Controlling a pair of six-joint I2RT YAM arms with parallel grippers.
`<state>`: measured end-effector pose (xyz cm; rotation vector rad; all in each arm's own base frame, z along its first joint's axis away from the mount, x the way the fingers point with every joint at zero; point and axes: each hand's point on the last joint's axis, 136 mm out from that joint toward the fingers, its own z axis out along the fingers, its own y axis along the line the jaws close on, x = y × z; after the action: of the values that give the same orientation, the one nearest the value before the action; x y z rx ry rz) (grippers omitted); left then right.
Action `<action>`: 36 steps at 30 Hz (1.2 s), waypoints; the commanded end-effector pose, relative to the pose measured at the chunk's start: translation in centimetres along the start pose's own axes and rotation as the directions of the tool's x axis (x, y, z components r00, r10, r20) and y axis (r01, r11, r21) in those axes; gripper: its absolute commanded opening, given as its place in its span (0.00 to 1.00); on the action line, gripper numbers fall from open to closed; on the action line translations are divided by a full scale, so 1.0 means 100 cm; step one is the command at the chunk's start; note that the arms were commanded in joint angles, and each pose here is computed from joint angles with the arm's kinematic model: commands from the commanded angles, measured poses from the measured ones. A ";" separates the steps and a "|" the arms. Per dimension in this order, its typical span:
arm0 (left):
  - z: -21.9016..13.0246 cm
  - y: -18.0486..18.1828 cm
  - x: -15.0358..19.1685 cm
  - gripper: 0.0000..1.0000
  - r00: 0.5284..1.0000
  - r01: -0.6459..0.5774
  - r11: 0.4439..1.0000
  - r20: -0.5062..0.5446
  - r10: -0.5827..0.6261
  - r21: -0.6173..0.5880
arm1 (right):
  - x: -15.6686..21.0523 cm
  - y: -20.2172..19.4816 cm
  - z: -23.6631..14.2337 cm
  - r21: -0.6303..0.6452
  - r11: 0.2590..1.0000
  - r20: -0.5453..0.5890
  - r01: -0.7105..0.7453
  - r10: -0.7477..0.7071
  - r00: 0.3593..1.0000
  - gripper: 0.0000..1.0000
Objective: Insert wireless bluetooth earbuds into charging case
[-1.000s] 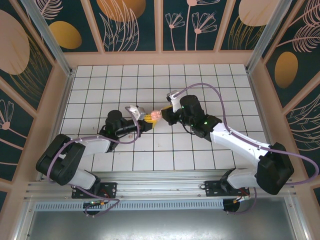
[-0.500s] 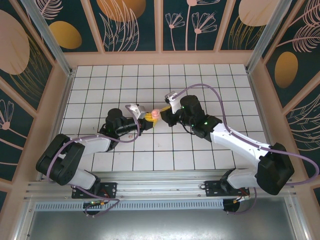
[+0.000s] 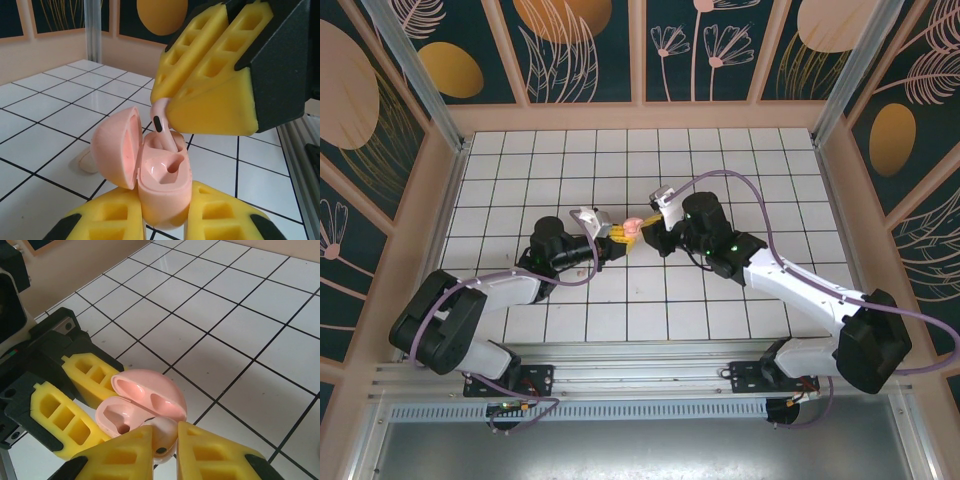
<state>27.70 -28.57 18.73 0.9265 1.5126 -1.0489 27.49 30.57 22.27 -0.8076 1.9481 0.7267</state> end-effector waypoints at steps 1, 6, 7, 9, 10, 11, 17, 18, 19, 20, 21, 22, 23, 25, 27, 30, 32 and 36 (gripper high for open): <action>0.000 -0.007 -0.025 0.14 0.997 -0.059 0.998 0.053 0.057 0.031 | 0.008 0.007 -0.004 -0.033 0.999 -0.016 0.032 -0.033 0.999 0.17; 0.000 -0.009 -0.027 0.14 0.997 -0.064 0.997 0.057 0.061 0.040 | 0.011 0.010 -0.004 -0.055 0.997 -0.036 0.054 -0.056 0.998 0.17; 0.000 -0.009 -0.027 0.14 0.996 -0.064 0.997 0.058 0.062 0.040 | 0.012 0.011 -0.004 -0.061 0.996 -0.039 0.059 -0.061 0.997 0.17; 0.000 -0.010 -0.028 0.15 0.996 -0.067 0.997 0.059 0.064 0.044 | 0.013 0.012 -0.004 -0.067 0.996 -0.044 0.066 -0.069 0.997 0.18; 0.000 -0.011 -0.028 0.15 0.996 -0.067 0.997 0.058 0.064 0.047 | 0.014 0.011 -0.004 -0.065 0.996 -0.047 0.066 -0.069 0.996 0.19; 0.000 -0.011 -0.028 0.15 0.996 -0.067 0.997 0.059 0.064 0.047 | 0.012 0.011 -0.004 -0.065 0.996 -0.043 0.069 -0.072 0.997 0.20; -0.001 -0.012 -0.031 0.17 0.996 -0.074 0.996 0.062 0.071 0.046 | 0.001 0.015 -0.008 -0.075 0.995 -0.006 0.073 -0.073 0.997 0.29; -0.001 -0.011 -0.030 0.17 0.996 -0.073 0.996 0.060 0.070 0.045 | -0.002 0.016 -0.009 -0.080 0.994 0.004 0.073 -0.072 0.997 0.31; -0.002 -0.011 -0.031 0.17 0.996 -0.075 0.996 0.060 0.072 0.044 | -0.004 0.017 -0.010 -0.084 0.994 0.011 0.071 -0.071 0.997 0.33; -0.001 -0.012 -0.030 0.17 0.996 -0.075 0.996 0.058 0.073 0.044 | -0.006 0.018 -0.012 -0.088 0.994 0.020 0.070 -0.069 0.997 0.35; -0.002 -0.011 -0.030 0.18 0.996 -0.076 0.996 0.059 0.074 0.044 | -0.009 0.019 -0.013 -0.092 0.993 0.028 0.069 -0.066 0.997 0.37; -0.002 -0.011 -0.030 0.18 0.996 -0.075 0.996 0.058 0.073 0.042 | -0.011 0.019 -0.015 -0.093 0.993 0.035 0.066 -0.063 0.997 0.40; -0.002 -0.011 -0.030 0.17 0.996 -0.075 0.996 0.059 0.073 0.041 | -0.013 0.020 -0.016 -0.095 0.993 0.043 0.064 -0.060 0.997 0.43; -0.002 -0.011 -0.031 0.17 0.996 -0.076 0.996 0.059 0.073 0.040 | -0.018 0.019 -0.020 -0.095 0.994 0.060 0.052 -0.046 0.997 0.47; -0.002 -0.011 -0.030 0.18 0.996 -0.076 0.996 0.058 0.074 0.040 | -0.023 0.019 -0.026 -0.109 0.993 0.080 0.033 -0.024 0.997 0.50; -0.002 -0.012 -0.030 0.18 0.996 -0.075 0.996 0.057 0.073 0.039 | -0.034 0.019 -0.037 -0.152 0.988 0.123 -0.006 0.024 0.992 0.52; -0.003 -0.012 -0.031 0.18 0.995 -0.078 0.996 0.058 0.075 0.039 | -0.041 0.017 -0.047 -0.186 0.982 0.155 -0.042 0.071 0.985 0.53; -0.003 -0.012 -0.032 0.18 0.995 -0.078 0.996 0.060 0.076 0.039 | -0.042 0.006 -0.057 -0.221 0.966 0.172 -0.136 0.176 0.969 0.52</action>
<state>27.31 -28.60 19.94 0.9395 1.4853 -1.0579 26.41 28.06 27.29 -0.7363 1.8292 0.9527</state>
